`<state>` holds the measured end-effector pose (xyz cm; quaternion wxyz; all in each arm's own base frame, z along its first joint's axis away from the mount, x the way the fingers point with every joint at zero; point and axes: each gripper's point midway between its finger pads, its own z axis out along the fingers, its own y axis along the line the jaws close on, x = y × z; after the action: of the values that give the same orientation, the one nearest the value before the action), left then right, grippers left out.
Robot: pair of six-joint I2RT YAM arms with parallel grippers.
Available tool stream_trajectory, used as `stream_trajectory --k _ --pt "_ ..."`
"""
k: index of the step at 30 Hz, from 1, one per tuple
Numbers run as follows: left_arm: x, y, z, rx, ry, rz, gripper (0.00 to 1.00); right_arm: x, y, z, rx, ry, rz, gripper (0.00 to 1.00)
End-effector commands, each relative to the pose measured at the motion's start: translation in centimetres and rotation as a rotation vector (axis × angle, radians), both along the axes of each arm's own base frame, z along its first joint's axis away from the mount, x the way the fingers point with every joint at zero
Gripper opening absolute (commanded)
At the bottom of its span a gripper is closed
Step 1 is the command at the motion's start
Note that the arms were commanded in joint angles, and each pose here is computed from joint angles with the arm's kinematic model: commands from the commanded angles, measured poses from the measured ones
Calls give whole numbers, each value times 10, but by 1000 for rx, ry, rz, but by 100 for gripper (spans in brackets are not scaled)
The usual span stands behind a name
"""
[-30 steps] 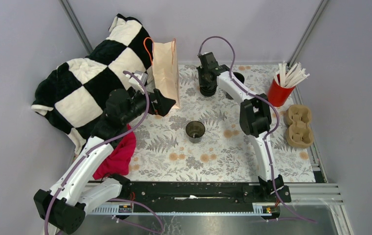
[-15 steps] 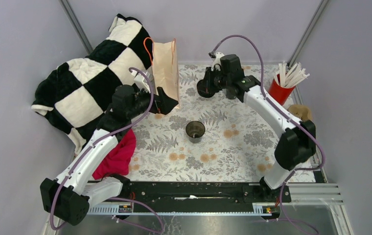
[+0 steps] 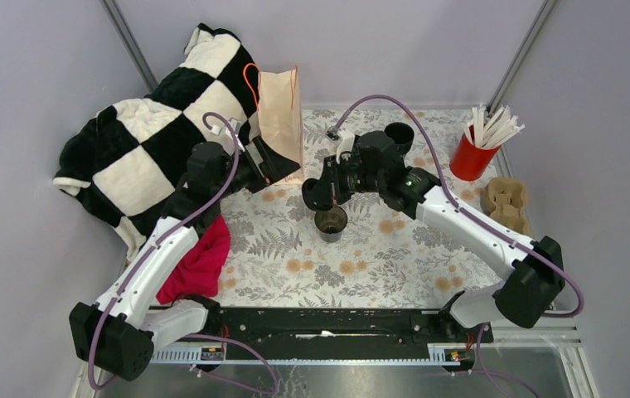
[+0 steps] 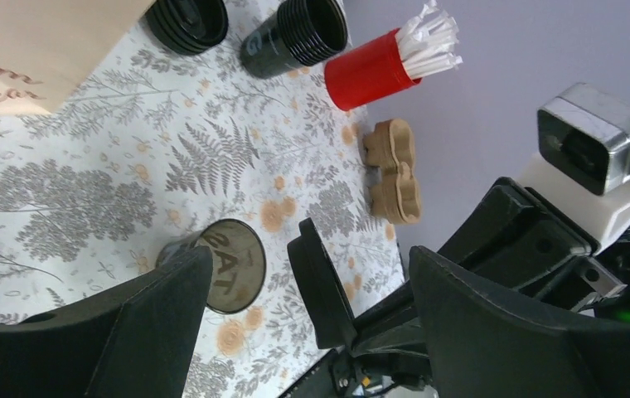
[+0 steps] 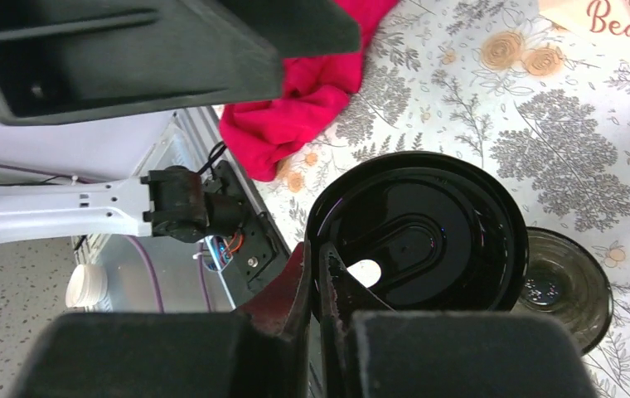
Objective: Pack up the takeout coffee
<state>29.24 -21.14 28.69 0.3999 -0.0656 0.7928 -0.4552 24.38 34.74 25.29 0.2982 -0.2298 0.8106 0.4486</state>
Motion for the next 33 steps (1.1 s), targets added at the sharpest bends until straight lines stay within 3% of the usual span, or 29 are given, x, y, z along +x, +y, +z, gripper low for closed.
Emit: stream_trajectory --k 1,19,29,31,33 --pt "-7 -12 15 -101 54 -44 90 -14 7 33 111 -57 49 6" --pt "-24 -44 -12 -122 172 -194 68 -22 18 31 88 -120 88 5" --pt "-32 -47 -22 -121 172 -238 35 -22 19 24 66 -119 88 5" --pt "-33 -47 -21 -125 158 -248 26 -24 18 24 65 -113 91 11" --pt "-33 -47 -20 -119 142 -250 20 -25 15 26 56 -102 82 26"
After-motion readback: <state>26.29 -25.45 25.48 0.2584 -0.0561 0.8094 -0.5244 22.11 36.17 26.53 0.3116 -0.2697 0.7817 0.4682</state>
